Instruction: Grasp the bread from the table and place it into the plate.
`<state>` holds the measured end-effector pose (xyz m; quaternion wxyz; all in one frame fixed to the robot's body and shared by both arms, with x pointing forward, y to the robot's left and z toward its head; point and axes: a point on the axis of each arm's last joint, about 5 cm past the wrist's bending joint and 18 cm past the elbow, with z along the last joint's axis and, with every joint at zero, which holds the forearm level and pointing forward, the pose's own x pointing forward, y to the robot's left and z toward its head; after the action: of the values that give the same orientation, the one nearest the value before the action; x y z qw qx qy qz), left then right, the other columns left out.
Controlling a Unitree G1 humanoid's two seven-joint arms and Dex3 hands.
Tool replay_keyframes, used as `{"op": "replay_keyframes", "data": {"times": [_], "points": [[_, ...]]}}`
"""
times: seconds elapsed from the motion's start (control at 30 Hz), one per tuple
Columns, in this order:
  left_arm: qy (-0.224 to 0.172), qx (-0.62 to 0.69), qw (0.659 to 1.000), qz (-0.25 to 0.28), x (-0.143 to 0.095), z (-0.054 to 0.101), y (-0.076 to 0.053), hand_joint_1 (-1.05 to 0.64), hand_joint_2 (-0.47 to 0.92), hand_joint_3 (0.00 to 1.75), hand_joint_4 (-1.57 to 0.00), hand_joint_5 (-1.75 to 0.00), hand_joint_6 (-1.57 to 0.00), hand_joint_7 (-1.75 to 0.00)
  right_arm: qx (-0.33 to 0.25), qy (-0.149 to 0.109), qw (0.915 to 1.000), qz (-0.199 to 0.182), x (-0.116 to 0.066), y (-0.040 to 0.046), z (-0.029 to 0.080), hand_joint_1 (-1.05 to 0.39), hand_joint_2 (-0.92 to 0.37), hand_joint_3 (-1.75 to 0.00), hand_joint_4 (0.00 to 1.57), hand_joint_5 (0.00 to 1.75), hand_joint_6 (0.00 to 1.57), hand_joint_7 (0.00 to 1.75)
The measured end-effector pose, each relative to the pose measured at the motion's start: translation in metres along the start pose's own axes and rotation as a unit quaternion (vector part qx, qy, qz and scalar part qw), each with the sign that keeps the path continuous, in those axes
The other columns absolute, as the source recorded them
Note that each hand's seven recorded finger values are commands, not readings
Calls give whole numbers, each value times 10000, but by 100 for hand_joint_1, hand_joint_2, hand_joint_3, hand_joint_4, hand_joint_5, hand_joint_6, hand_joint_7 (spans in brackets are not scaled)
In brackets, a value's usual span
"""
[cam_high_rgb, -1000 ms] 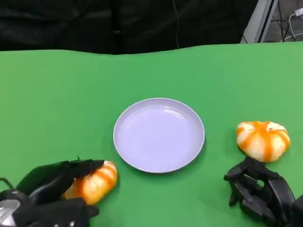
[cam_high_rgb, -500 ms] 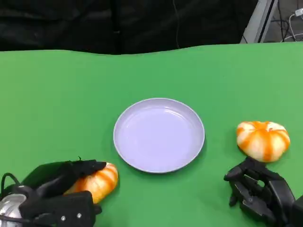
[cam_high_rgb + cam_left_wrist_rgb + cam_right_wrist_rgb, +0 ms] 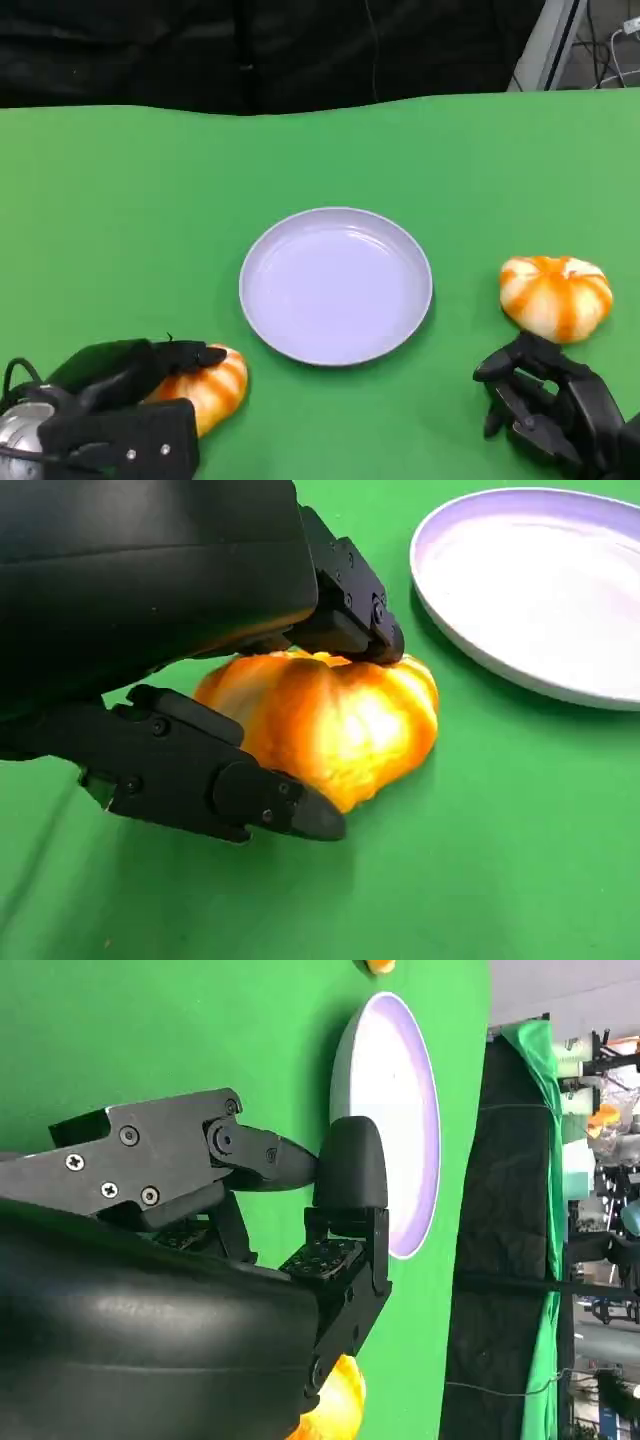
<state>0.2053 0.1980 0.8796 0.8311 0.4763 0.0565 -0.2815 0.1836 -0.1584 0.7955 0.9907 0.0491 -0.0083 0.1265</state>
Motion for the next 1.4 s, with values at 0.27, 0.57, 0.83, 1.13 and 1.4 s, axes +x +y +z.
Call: {"op": "replay_keyframes", "data": {"times": [0.27, 0.57, 0.83, 1.13, 1.4], "points": [[0, 17, 10000, -16, -3, -3, 1, -5, 92, 7, -63, -5, -55, -2, 4, 0, 10000, -6, 0, 3, 0, -28, -92, -53, 74, 175, 67, 142], [17, 234, 9971, 722, 30, -9, -131, -2, 92, 6, -131, -7, -121, -7, 4, 3, 10000, -8, -1, 3, -1, -28, -92, -53, 73, 175, 67, 142], [-8, 145, 9910, 1330, 78, -49, -257, -10, 92, 17, -107, -99, -135, -6, 3, 2, 10000, -4, -3, 4, -2, -27, -92, -53, 73, 175, 67, 141], [-51, -1, 9828, 1843, 109, -46, -323, -10, 89, 14, -76, -167, -137, -13, 5, 2, 10000, -13, -4, 3, -2, -28, -92, -52, 72, 175, 67, 142], [39, -55, 9783, 2069, 52, 11, -315, -9, 92, 9, -74, -168, -132, -18, 2, 4, 10000, -18, -3, 5, -2, -29, -92, -52, 73, 175, 67, 141]]}}
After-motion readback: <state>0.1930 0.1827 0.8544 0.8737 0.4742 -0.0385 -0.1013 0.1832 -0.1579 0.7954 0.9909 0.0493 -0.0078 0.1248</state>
